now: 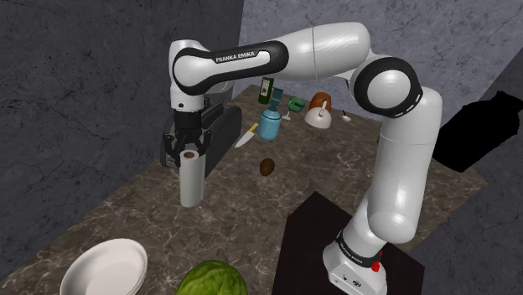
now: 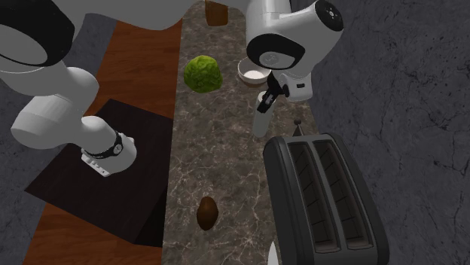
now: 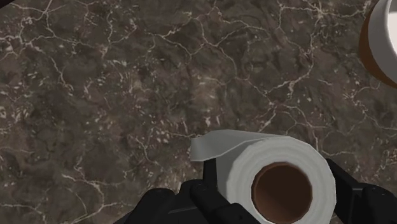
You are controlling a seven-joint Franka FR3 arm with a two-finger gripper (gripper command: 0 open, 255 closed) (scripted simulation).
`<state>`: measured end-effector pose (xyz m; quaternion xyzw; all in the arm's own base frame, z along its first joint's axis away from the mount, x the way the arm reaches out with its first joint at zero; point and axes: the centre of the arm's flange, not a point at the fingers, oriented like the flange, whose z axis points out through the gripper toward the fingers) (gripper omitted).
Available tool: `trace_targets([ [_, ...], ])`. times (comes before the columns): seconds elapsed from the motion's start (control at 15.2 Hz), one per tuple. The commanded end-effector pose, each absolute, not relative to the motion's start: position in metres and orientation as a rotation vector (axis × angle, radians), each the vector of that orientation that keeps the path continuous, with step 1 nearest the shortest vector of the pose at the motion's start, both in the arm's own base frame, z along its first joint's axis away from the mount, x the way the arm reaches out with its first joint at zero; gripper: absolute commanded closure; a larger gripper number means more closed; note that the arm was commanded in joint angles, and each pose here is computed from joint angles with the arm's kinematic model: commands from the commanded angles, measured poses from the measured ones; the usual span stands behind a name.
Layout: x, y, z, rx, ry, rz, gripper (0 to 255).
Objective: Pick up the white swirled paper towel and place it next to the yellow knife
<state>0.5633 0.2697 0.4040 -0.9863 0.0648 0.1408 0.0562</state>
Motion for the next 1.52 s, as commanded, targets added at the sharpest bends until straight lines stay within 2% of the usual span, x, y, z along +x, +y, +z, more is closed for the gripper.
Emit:
trace_targets([
  [0.0, 0.563, 0.27, 0.404, -2.992, 0.197, 0.427, 255],
  [0.4, 0.563, 0.27, 0.404, -2.992, 0.197, 0.427, 255],
  [1.45, 0.563, 0.27, 0.486, -2.992, 0.197, 0.427, 255],
])
